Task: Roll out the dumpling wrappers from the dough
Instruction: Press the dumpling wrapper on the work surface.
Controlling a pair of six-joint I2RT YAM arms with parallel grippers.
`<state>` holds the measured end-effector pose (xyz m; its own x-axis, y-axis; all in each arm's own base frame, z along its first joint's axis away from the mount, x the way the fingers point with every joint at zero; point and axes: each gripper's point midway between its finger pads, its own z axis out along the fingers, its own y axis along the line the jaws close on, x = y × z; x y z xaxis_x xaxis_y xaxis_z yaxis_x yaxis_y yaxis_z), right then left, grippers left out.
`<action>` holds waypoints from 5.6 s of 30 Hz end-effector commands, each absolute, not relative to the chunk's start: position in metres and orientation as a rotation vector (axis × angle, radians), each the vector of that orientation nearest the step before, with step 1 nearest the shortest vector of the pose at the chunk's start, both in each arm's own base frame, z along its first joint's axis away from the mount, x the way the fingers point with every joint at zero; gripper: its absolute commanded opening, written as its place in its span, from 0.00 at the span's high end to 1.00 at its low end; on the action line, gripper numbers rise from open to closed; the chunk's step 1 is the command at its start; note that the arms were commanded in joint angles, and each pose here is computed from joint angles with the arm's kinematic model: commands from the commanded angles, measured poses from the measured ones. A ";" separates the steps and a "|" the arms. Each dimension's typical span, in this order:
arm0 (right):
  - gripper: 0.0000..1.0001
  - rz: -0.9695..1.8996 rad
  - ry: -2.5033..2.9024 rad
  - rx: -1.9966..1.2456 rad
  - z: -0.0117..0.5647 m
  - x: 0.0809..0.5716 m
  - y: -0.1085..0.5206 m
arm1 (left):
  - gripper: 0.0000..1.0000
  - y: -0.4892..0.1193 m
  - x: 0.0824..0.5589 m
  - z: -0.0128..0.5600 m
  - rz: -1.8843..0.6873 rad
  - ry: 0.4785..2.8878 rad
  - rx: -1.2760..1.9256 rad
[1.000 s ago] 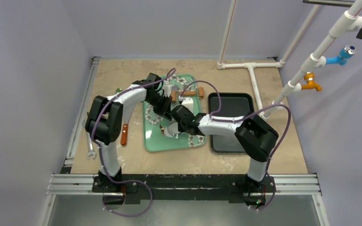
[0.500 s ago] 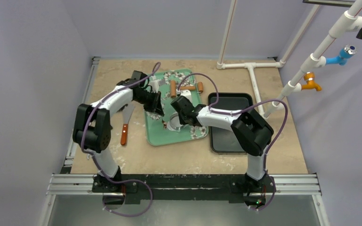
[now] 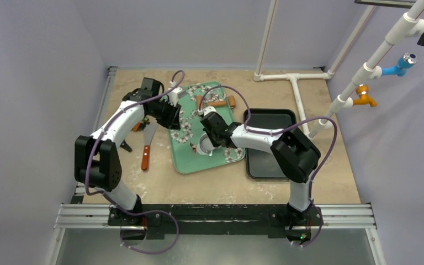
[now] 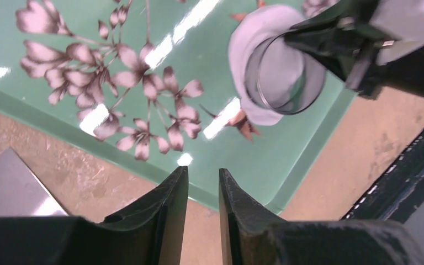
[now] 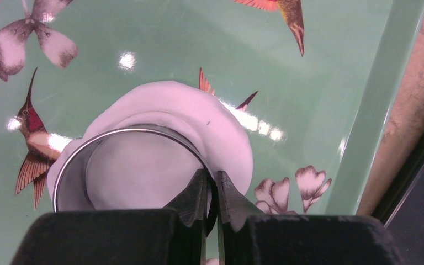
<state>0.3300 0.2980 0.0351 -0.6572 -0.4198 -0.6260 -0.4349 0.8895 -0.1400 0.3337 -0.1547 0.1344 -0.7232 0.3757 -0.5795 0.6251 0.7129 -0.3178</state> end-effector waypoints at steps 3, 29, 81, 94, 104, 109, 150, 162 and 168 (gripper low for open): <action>1.00 0.117 2.300 -0.830 0.035 0.312 0.310 | 0.65 -0.114 0.356 0.097 -0.364 2.483 0.858; 1.00 -0.131 2.357 -0.886 0.025 0.323 0.298 | 0.43 -0.056 0.398 0.058 -0.098 2.625 0.777; 0.43 0.206 2.084 -1.261 0.063 0.351 0.351 | 0.58 -0.065 0.410 0.046 -0.149 2.653 0.867; 0.53 0.291 2.030 -1.232 0.083 0.344 0.356 | 0.60 -0.067 0.411 0.046 -0.166 2.654 0.872; 0.64 0.260 2.051 -1.250 0.070 0.346 0.353 | 0.60 -0.068 0.411 0.046 -0.170 2.654 0.870; 0.69 0.258 2.052 -1.261 0.069 0.344 0.352 | 0.61 -0.068 0.411 0.046 -0.172 2.654 0.870; 1.00 0.041 2.218 -1.042 0.041 0.337 0.315 | 0.63 -0.068 0.411 0.046 -0.198 2.663 0.863; 1.00 0.001 2.367 -0.886 0.021 0.303 0.312 | 0.64 -0.068 0.412 0.046 -0.200 2.663 0.861; 1.00 0.038 2.452 -0.754 0.016 0.287 0.306 | 0.63 -0.068 0.411 0.046 -0.201 2.663 0.861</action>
<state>0.3266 0.3388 0.0531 -0.5087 -0.5451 -0.6664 -0.5986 0.7803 -0.1813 0.4036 -0.0664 0.0395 -0.7742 0.5402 -0.3299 0.5799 0.8142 -0.0277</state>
